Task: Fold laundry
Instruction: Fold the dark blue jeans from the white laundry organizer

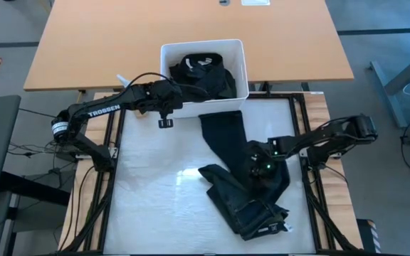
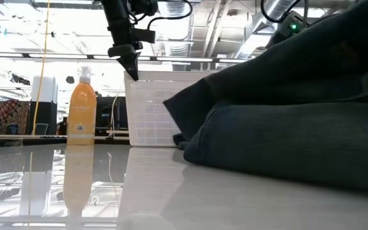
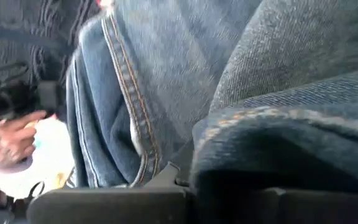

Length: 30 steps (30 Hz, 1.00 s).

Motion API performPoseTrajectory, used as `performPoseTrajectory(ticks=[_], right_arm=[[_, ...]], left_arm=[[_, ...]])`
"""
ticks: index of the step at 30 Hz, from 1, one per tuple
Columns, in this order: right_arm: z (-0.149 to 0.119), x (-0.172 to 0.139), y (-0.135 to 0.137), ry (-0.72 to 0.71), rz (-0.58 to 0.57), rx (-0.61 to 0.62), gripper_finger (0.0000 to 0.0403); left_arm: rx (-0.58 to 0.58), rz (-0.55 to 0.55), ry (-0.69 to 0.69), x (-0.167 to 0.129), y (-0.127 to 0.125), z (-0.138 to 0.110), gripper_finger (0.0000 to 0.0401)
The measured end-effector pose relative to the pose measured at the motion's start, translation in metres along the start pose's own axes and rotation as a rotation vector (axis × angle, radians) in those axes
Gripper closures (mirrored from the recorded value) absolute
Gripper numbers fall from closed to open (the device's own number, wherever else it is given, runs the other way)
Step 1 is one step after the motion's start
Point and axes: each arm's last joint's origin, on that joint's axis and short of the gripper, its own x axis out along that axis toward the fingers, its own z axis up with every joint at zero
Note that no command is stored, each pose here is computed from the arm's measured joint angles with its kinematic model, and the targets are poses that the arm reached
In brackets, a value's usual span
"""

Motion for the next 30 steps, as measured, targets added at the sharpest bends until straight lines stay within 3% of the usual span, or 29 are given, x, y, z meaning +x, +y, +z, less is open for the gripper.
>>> performPoseTrajectory(ticks=[7,13,21,30], right_arm=[[0.01,-0.019,0.012,-0.053,-0.045,-0.039,0.0349],[0.009,-0.032,0.027,0.003,-0.071,0.013,0.0348],[0.012,-0.037,0.029,0.004,-0.189,0.003,0.0328],[0.028,-0.044,0.04,-0.023,-0.193,-0.02,0.0241]], left_arm=[[0.017,0.021,0.031,-0.001,-0.002,-0.001,0.0366],[0.051,0.141,0.077,-0.005,-0.007,0.002,0.0313],[0.064,0.09,0.029,-0.01,-0.013,0.006,0.028],[-0.052,-0.06,-0.195,-0.053,-0.007,-0.007,0.0277]])
